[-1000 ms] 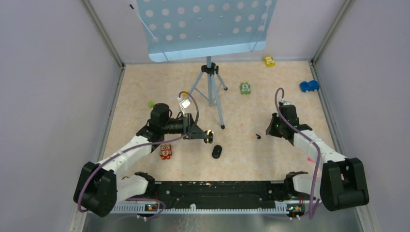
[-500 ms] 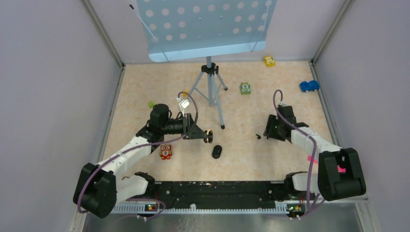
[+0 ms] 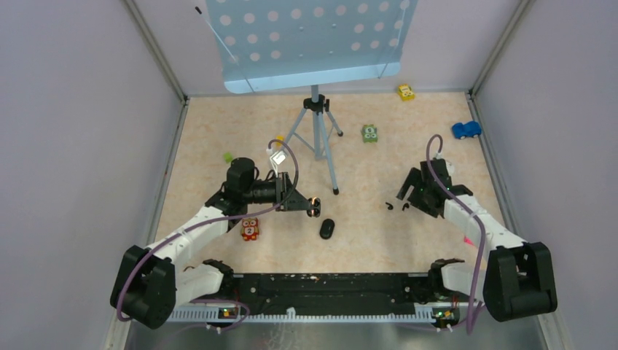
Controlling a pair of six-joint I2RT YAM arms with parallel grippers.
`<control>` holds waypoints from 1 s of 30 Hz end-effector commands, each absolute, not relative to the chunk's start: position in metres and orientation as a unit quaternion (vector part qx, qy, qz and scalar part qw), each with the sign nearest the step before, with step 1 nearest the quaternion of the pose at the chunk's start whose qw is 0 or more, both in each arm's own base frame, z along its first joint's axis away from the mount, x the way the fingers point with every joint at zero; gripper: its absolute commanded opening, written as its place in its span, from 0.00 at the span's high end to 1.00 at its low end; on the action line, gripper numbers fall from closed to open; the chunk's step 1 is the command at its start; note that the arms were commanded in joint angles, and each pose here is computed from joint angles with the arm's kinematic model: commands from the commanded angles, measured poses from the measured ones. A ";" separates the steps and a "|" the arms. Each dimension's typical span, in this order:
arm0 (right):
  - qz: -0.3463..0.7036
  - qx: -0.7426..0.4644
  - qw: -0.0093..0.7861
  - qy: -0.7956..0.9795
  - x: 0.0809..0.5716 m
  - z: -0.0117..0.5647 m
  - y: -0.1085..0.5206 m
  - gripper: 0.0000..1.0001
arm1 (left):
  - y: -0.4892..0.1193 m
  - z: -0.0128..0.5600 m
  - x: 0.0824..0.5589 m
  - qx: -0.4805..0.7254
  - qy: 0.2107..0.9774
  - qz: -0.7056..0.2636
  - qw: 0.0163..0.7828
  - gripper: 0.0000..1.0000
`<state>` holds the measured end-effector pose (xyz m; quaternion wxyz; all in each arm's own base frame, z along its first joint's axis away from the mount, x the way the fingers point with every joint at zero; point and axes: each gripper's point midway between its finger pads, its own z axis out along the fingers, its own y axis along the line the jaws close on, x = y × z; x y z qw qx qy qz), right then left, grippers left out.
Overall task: Insert the wireless bluetooth earbuds into the charging case
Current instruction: Place the right earbud at the center of the board, then adjust the right earbud at the center of the board.
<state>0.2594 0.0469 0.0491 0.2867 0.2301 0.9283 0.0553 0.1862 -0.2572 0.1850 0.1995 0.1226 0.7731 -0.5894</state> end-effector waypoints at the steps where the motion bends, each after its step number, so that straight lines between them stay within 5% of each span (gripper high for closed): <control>1: 0.056 0.280 0.311 0.906 0.263 0.070 0.045 0.22 | -0.259 0.193 0.188 0.136 0.759 -0.599 0.214 1.00; 9: 0.018 0.310 0.306 0.900 0.265 0.065 0.036 0.45 | -0.260 0.192 0.187 0.140 0.757 -0.602 0.210 1.00; 18: 0.024 0.286 0.283 0.915 0.273 0.050 0.048 0.59 | -0.260 0.187 0.188 0.141 0.761 -0.599 0.206 1.00; 30: 0.003 0.274 0.262 0.925 0.273 0.029 0.056 0.66 | -0.261 0.182 0.189 0.144 0.765 -0.595 0.200 1.00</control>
